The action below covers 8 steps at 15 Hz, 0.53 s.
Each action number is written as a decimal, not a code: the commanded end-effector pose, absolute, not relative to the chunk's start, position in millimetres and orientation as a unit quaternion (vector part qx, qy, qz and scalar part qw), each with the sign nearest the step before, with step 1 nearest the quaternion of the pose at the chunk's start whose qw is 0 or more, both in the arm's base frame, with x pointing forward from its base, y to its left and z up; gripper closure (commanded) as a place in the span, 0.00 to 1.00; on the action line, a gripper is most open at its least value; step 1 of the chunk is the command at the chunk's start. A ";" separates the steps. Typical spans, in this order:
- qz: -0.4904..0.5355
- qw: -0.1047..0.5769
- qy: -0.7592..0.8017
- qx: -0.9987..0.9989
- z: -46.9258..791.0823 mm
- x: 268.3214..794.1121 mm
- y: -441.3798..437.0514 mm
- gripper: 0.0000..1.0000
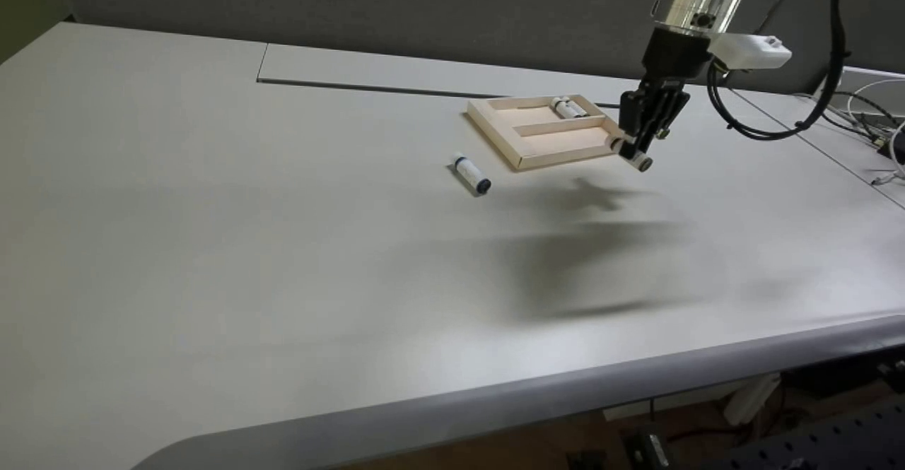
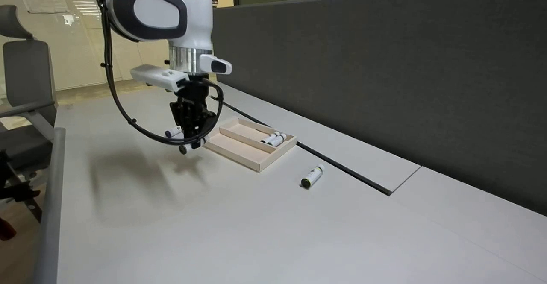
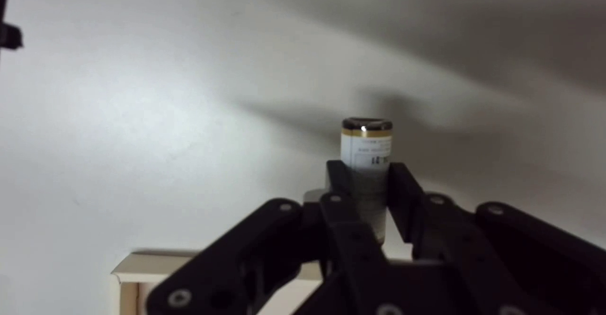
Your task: Remove one bottle from the tray and put it on the table
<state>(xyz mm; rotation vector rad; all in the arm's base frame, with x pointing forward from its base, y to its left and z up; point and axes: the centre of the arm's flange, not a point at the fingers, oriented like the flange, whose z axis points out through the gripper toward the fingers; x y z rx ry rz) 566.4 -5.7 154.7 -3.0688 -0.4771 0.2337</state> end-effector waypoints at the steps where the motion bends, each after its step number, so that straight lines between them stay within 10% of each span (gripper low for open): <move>1: 0.103 0.006 -0.132 -0.986 138.6 580.0 -7.8 0.93; 8: 0.124 0.001 -0.115 -0.986 105.2 594.6 -12.8 0.93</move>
